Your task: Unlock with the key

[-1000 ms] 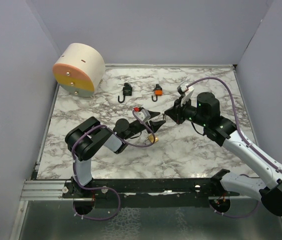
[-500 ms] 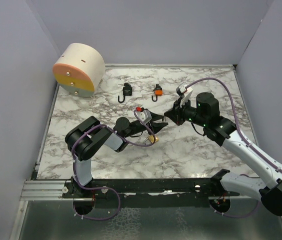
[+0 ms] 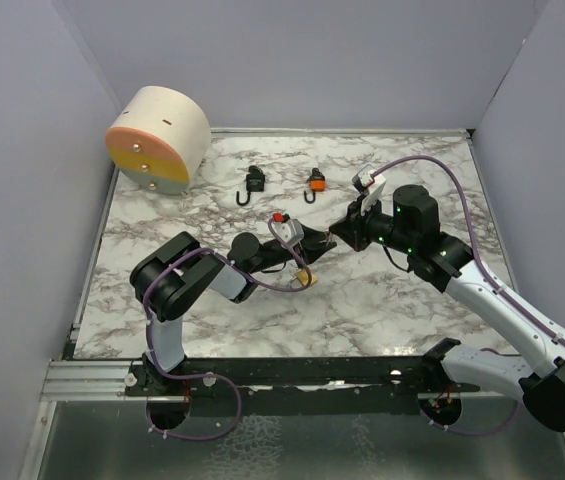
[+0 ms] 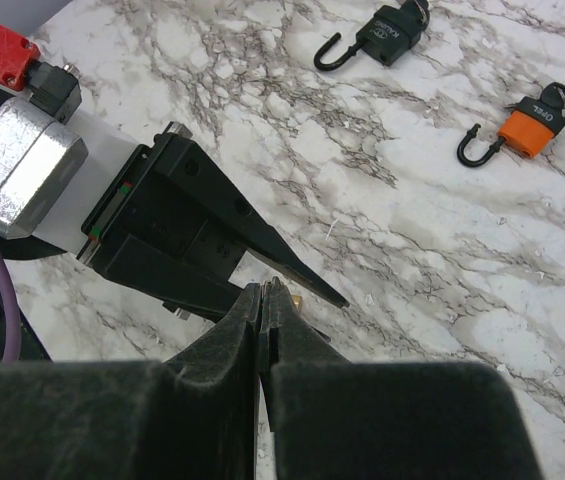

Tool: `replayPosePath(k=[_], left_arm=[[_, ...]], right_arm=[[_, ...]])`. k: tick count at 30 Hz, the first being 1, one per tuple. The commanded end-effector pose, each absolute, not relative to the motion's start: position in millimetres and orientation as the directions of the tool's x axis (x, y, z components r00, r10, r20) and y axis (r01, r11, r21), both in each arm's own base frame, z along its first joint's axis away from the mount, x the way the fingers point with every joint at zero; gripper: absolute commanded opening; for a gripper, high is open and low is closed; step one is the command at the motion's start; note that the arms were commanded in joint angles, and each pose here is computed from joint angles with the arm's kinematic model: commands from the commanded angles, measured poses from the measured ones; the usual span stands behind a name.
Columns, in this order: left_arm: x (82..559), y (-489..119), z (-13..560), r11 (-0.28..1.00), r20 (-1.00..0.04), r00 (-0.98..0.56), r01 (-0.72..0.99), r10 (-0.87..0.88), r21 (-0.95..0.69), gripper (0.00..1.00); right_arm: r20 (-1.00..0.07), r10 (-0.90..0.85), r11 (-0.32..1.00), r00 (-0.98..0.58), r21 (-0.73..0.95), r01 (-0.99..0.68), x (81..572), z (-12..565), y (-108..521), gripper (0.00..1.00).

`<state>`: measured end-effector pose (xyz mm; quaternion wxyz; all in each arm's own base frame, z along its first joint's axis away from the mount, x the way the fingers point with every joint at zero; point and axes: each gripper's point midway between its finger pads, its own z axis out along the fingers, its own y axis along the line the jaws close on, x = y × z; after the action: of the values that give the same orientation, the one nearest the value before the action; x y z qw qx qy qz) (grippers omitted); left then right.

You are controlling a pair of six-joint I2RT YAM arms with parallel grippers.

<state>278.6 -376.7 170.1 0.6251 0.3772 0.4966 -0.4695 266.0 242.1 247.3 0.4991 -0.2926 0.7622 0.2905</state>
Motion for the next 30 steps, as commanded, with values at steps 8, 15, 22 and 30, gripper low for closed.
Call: replayPosePath(k=[8,15,22,30], left_arm=[[269.2,-370.8,224.9,0.263,-0.903,0.234,0.954,-0.36,0.142,0.22],[267.9,-370.3,225.4,0.259,-0.903,0.231,0.956,-0.362,0.141,0.18],[264.7,-370.2,221.7,0.245,-0.908,0.222,0.96,-0.354,0.139,0.28],[259.8,-369.1,218.4,0.23,-0.912,0.219,0.963,-0.348,0.143,0.25]], right_arm=[[-0.923,-0.183,0.641,-0.339,0.149,-0.753,261.6,237.1,244.6,0.01],[-0.923,-0.183,0.646,-0.338,0.146,-0.75,262.4,237.5,244.0,0.01],[-0.925,-0.18,0.654,-0.335,0.142,-0.743,263.8,238.2,242.5,0.01],[-0.924,-0.183,0.661,-0.336,0.138,-0.738,264.7,237.3,241.2,0.01]])
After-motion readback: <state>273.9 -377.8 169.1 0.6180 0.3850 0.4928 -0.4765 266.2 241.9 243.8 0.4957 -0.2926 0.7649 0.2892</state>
